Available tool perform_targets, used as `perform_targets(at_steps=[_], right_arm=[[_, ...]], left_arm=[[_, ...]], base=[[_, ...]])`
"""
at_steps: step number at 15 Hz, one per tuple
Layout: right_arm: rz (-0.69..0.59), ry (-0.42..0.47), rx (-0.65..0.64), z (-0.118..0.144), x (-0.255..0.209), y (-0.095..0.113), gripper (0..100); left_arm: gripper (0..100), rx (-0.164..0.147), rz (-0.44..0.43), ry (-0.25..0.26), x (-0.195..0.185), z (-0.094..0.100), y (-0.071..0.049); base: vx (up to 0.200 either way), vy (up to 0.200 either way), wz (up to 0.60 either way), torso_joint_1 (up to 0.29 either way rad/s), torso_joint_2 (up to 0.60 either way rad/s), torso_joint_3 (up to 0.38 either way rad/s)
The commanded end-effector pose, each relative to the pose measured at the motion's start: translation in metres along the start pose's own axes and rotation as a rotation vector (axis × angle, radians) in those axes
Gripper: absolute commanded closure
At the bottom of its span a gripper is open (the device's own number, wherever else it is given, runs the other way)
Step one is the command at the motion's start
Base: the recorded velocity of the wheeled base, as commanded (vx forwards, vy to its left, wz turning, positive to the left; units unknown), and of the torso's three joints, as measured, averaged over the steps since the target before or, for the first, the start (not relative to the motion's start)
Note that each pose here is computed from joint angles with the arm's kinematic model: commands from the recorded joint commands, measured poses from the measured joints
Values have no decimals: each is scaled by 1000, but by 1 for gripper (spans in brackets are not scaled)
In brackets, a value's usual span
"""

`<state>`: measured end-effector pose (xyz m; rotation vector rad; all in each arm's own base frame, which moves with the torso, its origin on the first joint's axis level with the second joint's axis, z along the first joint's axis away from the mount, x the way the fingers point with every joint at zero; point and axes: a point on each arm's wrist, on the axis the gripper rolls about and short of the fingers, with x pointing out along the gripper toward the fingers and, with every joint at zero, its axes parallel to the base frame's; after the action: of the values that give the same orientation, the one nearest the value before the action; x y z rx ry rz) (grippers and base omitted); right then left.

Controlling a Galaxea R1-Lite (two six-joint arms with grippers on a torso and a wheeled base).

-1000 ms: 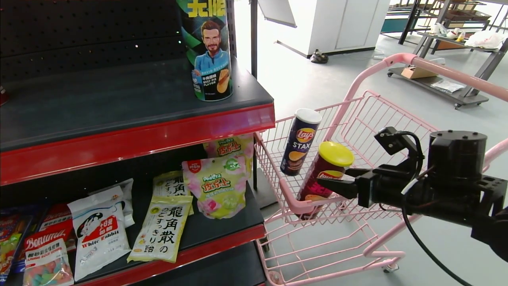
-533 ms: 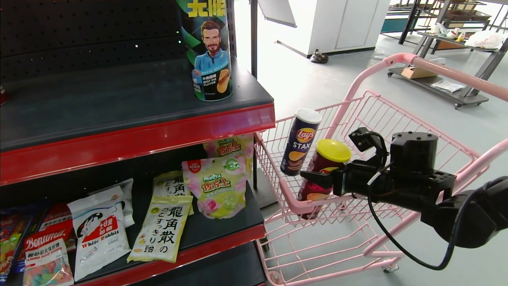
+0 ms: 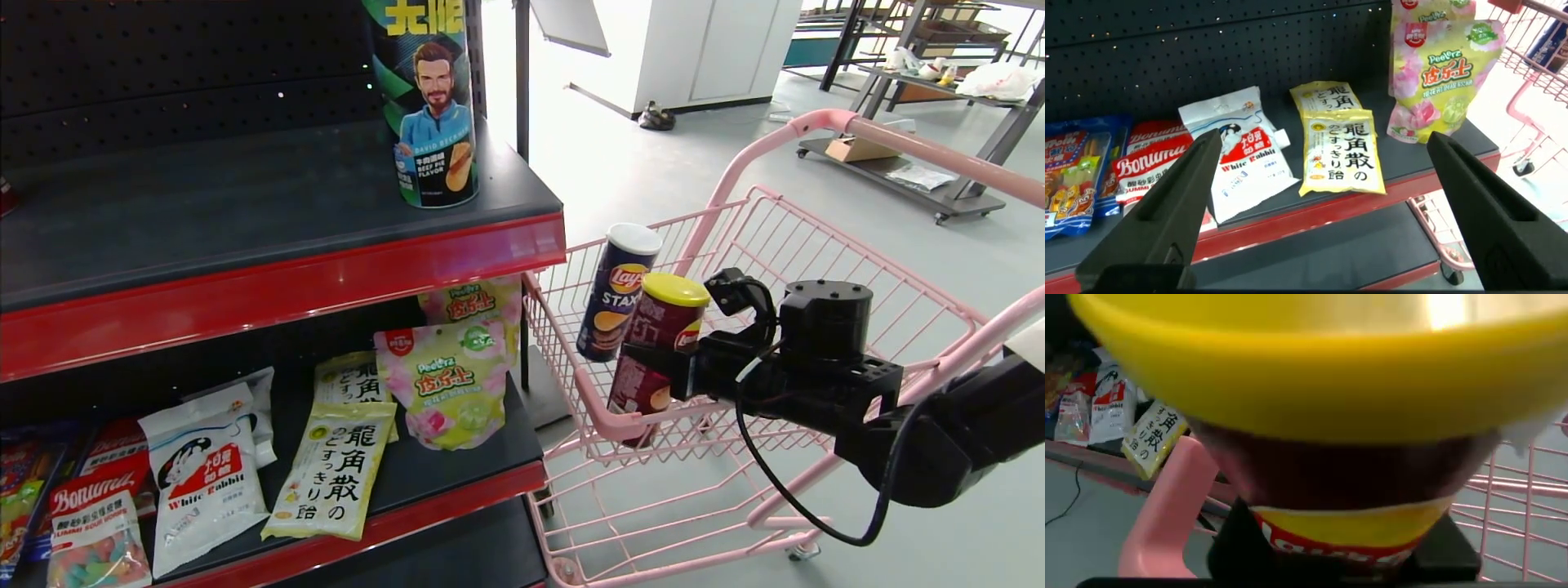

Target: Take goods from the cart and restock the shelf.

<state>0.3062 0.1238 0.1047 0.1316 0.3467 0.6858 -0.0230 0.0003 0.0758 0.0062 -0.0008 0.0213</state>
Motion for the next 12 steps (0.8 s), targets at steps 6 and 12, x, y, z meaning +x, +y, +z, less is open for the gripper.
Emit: perform_targets(at_steps=[6,12], right_arm=[[14,-243,-94,104,-68,34,100],[-61,-158,-150,121,-175,86,100]], left_arm=[[0,-2,2,1,0,0,0],[0,-2,0,1,0,0,0]], base=[[0,0,0,0,0,0],[0,0,0,0,0,0]])
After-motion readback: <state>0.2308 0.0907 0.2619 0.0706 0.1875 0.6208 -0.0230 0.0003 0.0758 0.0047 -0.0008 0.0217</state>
